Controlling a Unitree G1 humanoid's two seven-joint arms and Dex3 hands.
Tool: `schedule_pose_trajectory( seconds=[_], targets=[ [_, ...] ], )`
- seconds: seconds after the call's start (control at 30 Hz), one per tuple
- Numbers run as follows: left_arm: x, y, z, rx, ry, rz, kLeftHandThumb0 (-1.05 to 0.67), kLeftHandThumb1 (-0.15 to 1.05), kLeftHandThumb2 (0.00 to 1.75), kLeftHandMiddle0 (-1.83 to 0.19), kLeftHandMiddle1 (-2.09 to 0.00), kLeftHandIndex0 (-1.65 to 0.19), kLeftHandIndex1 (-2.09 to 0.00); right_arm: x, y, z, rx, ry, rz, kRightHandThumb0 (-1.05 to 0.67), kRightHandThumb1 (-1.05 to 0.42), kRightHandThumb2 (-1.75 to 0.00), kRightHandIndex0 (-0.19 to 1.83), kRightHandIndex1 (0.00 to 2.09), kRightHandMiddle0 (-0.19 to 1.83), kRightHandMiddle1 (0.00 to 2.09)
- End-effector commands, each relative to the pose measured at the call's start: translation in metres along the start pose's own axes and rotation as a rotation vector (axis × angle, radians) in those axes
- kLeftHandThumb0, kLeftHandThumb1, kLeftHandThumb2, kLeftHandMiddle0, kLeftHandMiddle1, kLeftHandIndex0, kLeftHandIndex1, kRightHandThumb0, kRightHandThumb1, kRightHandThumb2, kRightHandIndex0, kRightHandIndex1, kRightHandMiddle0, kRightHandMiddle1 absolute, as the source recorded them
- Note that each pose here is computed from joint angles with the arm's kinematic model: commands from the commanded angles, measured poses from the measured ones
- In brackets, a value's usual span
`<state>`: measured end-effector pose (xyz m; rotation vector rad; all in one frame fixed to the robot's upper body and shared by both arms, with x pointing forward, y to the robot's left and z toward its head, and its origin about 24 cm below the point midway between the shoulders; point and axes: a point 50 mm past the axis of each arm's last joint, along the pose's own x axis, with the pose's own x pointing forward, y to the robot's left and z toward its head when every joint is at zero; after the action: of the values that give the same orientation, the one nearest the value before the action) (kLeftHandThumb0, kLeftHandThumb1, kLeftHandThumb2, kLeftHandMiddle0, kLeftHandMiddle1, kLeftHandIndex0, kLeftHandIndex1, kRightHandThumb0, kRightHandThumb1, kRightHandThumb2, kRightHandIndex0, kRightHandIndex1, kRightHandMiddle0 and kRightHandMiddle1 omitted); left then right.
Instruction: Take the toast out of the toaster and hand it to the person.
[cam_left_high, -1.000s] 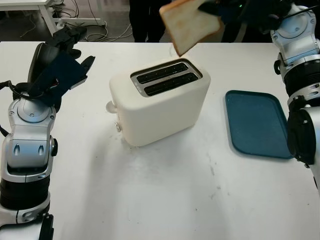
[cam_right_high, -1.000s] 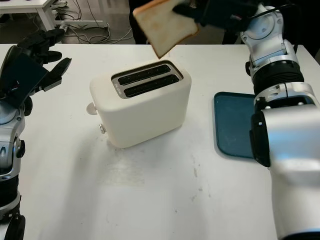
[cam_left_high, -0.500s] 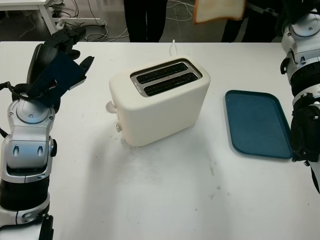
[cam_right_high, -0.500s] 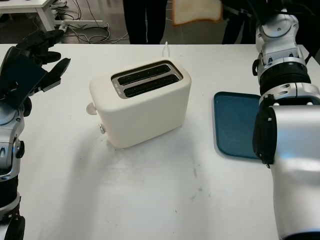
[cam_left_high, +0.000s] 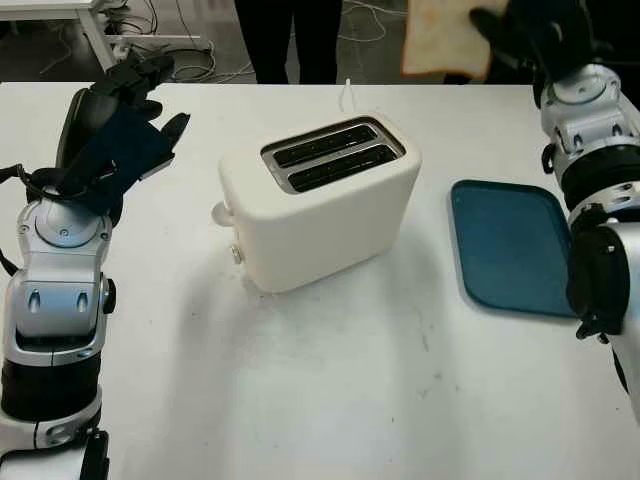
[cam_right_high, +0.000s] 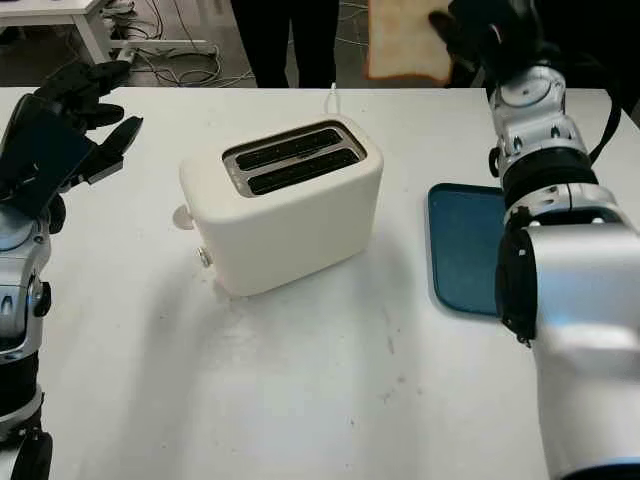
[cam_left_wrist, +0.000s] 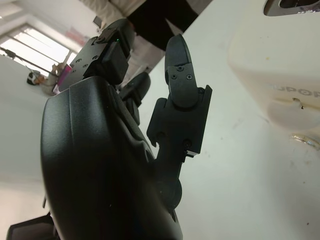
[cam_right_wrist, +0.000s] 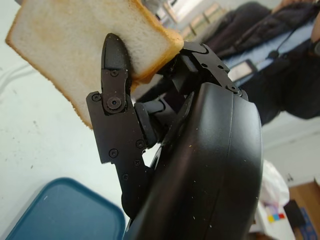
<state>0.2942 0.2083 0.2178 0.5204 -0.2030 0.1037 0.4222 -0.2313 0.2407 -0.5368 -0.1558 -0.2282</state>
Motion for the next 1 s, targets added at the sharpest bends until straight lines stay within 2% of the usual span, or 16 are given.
schedule_pose_trajectory(
  seconds=[0.0,0.03,0.1,0.23,0.57,0.6,0.63,0.73,0.97],
  targets=[
    [0.0,0.001,-0.001,0.019,-0.003,0.005,-0.37,0.92,0.48,-0.09,-0.85,-0.39,-0.13,-0.002,0.006,-0.01,-0.006,0.044,-0.011,-0.3,-0.92,-0.37,0.65,1.75,0.4,1.65],
    [0.0,0.001,-0.001,0.024,-0.001,0.004,-0.38,0.92,0.47,-0.09,-0.85,-0.39,-0.13,-0.003,0.007,-0.012,0.002,0.053,-0.009,-0.3,-0.92,-0.36,0.63,1.75,0.4,1.63],
    [0.0,0.002,-0.001,0.028,0.0,0.003,-0.39,0.92,0.47,-0.09,-0.85,-0.39,-0.13,-0.003,0.01,-0.014,0.014,0.069,-0.006,-0.25,-0.92,-0.35,0.67,1.75,0.41,1.72],
    [0.0,0.002,-0.001,0.028,-0.006,0.0,-0.38,0.92,0.47,-0.09,-0.86,-0.4,-0.14,-0.004,0.015,-0.015,0.052,0.078,0.006,-0.25,-0.92,-0.37,0.81,1.75,0.43,1.74],
    [0.001,0.001,0.001,0.029,-0.006,-0.002,-0.38,0.92,0.47,-0.09,-0.85,-0.4,-0.13,-0.006,0.024,-0.018,0.071,0.072,0.03,-0.29,-0.92,-0.39,0.77,1.75,0.35,1.75],
    [0.001,0.001,0.001,0.03,-0.009,-0.002,-0.38,0.92,0.47,-0.1,-0.86,-0.4,-0.13,-0.007,0.025,-0.018,0.077,0.065,0.036,-0.28,-0.92,-0.39,0.71,1.75,0.36,1.56],
    [0.001,0.001,0.001,0.031,-0.009,-0.002,-0.38,0.92,0.46,-0.1,-0.86,-0.41,-0.13,-0.007,0.026,-0.018,0.084,0.061,0.041,-0.27,-0.92,-0.39,0.69,1.75,0.37,1.49],
    [0.001,0.001,0.0,0.041,-0.007,-0.002,-0.38,0.92,0.47,-0.09,-0.86,-0.4,-0.13,-0.008,0.029,-0.02,0.133,0.062,0.053,-0.22,-0.92,-0.4,0.73,1.75,0.31,1.7],
    [0.002,0.002,0.0,0.038,-0.004,-0.003,-0.37,0.92,0.47,-0.1,-0.86,-0.41,-0.13,-0.008,0.034,-0.02,0.172,0.081,0.062,-0.27,-0.92,-0.43,0.72,1.75,0.31,1.75]
  ],
)
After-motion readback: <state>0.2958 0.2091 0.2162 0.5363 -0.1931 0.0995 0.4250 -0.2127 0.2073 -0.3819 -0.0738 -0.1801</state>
